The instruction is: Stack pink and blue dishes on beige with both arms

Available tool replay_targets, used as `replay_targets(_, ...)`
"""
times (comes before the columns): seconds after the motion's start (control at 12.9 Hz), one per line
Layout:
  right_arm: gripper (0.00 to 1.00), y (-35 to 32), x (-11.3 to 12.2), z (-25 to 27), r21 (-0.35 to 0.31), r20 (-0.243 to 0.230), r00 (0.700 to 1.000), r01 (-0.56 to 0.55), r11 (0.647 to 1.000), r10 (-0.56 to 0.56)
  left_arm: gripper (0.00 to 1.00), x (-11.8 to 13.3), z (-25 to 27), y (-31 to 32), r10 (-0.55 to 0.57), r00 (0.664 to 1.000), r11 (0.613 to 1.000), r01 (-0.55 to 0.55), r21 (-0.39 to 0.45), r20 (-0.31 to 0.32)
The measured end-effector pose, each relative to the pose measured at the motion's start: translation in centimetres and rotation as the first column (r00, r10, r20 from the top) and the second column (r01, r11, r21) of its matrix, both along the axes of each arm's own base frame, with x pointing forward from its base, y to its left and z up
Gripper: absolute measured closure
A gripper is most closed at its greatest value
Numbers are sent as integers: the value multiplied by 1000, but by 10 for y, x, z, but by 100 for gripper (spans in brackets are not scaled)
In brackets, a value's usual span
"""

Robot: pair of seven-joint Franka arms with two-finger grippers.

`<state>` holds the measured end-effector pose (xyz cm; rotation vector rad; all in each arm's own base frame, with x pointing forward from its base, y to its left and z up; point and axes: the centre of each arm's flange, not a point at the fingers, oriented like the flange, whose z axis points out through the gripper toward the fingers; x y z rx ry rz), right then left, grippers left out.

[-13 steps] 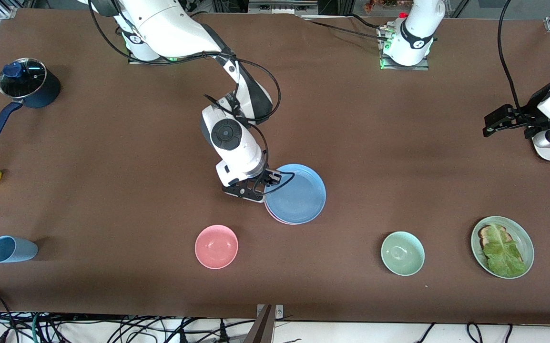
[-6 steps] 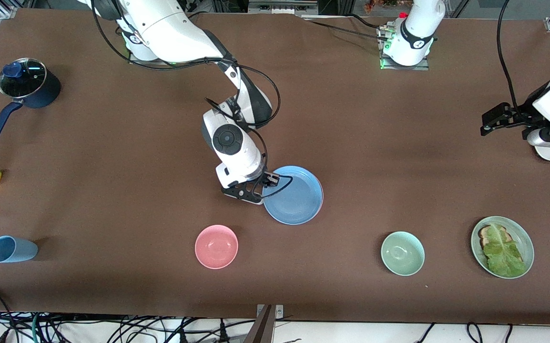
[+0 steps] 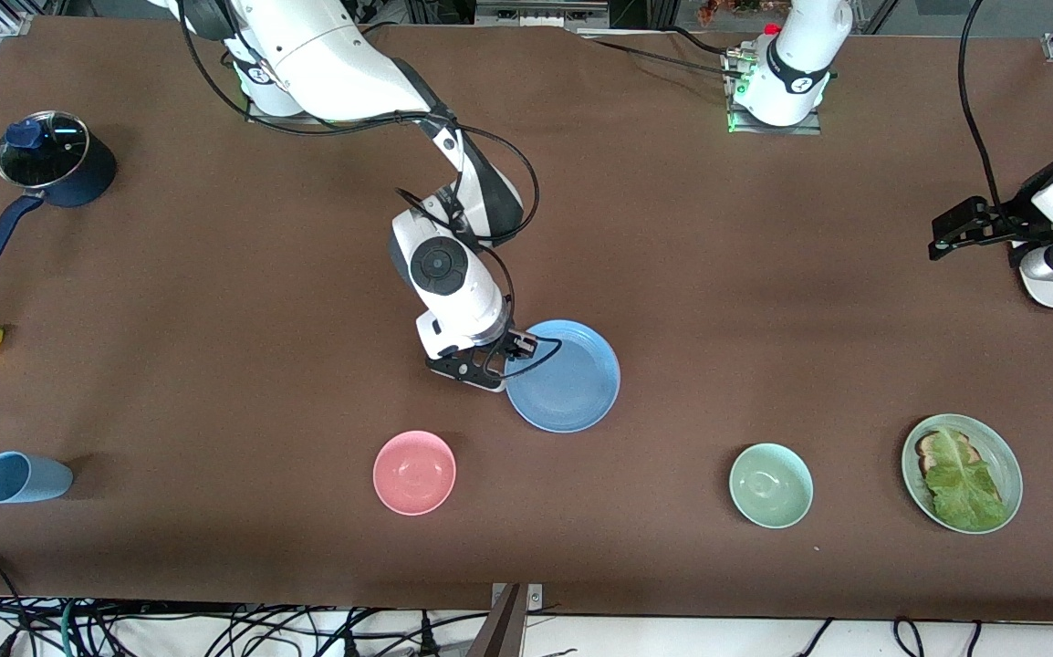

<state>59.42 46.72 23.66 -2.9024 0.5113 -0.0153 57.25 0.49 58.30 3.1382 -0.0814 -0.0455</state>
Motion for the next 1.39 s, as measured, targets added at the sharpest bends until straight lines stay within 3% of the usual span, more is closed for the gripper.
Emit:
replay_targets(0.39, 35, 2, 2, 4, 9, 13, 1000, 2, 1000, -2, 0, 0, 0, 2, 27, 1000, 1000, -27, 1, 1)
replay_targets(0.62, 1, -5, 16, 34, 30, 49, 999, 11, 999, -13, 0, 0, 0, 1, 30, 1000, 1000, -30, 0, 1)
replay_targets(0.77, 0, -38, 33, 75, 14, 34, 999, -13, 1000, 13, 0, 0, 0, 0, 31, 1000, 1000, -31, 0, 1)
replay_targets(1.08, 0, -157, 54, 185, -7, -44, 987, -154, 988, 154, 0, 0, 0, 0, 31, 1000, 1000, -31, 0, 1)
replay_targets(1.39, 0, -287, 52, 245, -80, -28, 970, -243, 967, 242, 0, 1, -2, -1, 30, 1000, 1000, -30, -5, -1)
